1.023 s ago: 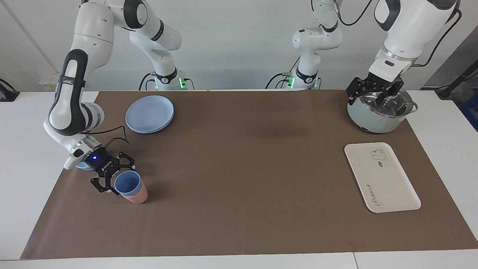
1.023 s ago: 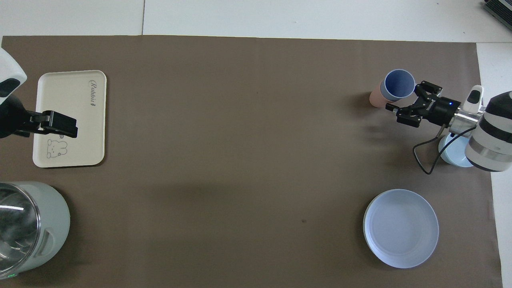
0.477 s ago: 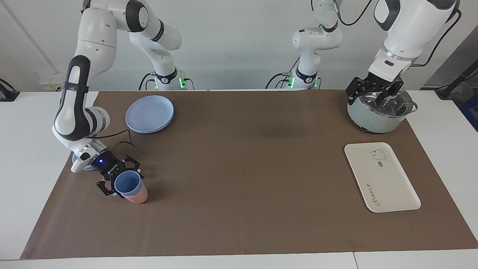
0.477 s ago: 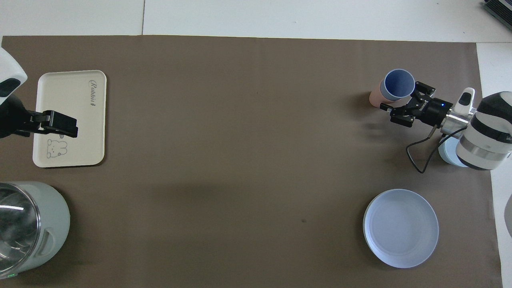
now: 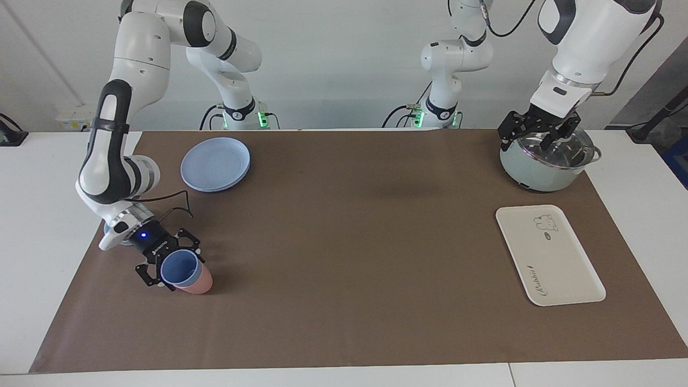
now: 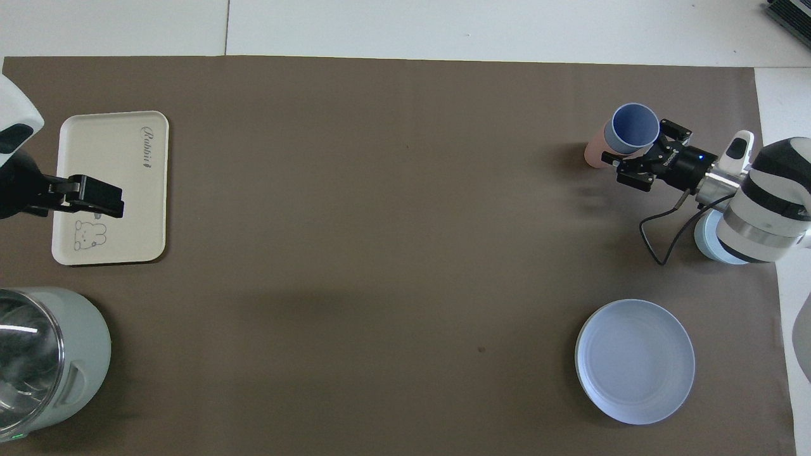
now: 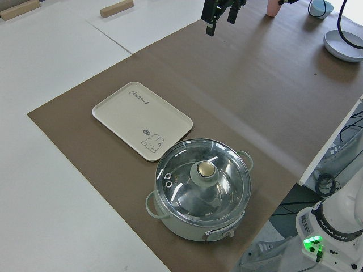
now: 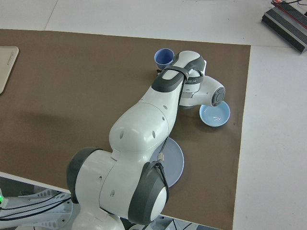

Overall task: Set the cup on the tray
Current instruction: 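Lift the blue cup with the right gripper while the left gripper reaches over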

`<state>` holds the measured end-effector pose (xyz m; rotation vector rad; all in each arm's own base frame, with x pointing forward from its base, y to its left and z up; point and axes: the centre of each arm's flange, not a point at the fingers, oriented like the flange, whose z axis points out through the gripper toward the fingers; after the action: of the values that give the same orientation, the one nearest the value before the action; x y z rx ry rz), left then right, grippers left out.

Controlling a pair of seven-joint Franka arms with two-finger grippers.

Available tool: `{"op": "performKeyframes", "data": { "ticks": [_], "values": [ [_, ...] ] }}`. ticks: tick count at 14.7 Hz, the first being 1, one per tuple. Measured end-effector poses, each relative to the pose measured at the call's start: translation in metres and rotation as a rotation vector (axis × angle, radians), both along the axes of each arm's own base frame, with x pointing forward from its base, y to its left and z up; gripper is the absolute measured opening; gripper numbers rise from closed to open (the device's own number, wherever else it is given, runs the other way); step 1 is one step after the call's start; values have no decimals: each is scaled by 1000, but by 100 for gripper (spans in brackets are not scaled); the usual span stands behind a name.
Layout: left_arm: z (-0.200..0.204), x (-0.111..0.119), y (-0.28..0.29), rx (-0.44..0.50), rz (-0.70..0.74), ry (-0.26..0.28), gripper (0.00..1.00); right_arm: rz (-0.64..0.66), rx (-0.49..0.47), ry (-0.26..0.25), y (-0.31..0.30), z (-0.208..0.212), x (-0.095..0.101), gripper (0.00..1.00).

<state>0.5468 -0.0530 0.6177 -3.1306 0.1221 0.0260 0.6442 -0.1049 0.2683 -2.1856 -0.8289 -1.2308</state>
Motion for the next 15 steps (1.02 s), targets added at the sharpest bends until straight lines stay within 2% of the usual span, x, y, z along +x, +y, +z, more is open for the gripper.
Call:
{"op": "performKeyframes", "data": {
  "ticks": [3,5,9,11,12,15],
  "values": [
    [0,0,0,0,0,-3,100,12,-8,-9,10,-1,2,98],
    [2,2,-1,-2,-1,-24,100,30,-32,-37,10,0,2,84],
    [3,3,-4,-6,-6,-34,100,35,-37,-49,11,3,5,84],
    [4,5,-7,-29,-6,-48,100,69,-70,-64,17,17,10,84],
    [5,6,-8,-44,-4,-60,100,96,-105,-50,19,31,12,84],
    [-2,10,-19,-151,17,-76,100,147,-231,50,19,101,9,84]
  ]
}}
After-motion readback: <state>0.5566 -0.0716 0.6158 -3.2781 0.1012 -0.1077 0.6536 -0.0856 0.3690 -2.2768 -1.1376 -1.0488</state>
